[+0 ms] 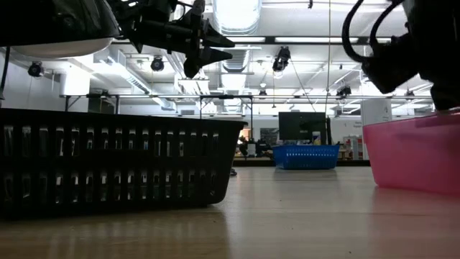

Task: Pick and place items into bin
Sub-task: Put the black charger cable into the pink bin, then put the violet charger cable into the pink bin

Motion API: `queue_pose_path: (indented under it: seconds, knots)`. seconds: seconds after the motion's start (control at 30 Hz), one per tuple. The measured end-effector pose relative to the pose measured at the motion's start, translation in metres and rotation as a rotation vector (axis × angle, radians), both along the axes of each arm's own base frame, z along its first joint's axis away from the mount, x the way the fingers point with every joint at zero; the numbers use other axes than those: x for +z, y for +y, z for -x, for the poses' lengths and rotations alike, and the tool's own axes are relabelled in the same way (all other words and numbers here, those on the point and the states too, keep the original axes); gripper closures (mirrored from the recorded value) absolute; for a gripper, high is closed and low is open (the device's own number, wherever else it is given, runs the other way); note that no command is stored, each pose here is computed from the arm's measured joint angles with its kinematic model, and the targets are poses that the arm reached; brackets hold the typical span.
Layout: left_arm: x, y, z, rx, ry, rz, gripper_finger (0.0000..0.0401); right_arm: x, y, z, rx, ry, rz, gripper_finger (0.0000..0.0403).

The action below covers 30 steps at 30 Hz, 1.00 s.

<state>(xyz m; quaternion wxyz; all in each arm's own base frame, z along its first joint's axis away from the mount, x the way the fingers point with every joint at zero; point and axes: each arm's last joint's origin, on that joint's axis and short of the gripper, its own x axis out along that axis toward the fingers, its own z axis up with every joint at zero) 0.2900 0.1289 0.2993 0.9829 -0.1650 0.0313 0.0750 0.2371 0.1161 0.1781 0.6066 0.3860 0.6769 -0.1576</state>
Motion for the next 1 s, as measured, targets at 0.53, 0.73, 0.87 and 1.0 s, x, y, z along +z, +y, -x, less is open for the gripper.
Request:
queue_pose_path:
  seconds: [0.53, 0.73, 0.87, 1.0]
  knots:
    - [-0.0001, 0.0, 0.0, 0.001, -0.001, 0.008, 0.0257, -0.009, 0.0031, -0.0024, 0.009, 0.036, -0.007, 0.0389]
    - [0.0, 0.0, 0.0001, 0.001, -0.001, 0.008, 0.0257, -0.0081, 0.0032, -0.0027, 0.005, 0.033, -0.01, 0.0348]
    - [0.0, -0.0001, 0.0001, 0.001, -0.001, 0.008, 0.0257, -0.0067, 0.0034, -0.0029, 0.005, 0.027, -0.013, 0.0309]
    - [0.0, 0.0, 0.0001, 0.001, -0.001, 0.008, 0.0257, -0.0042, 0.0041, -0.0041, 0.007, 0.021, -0.023, 0.028]
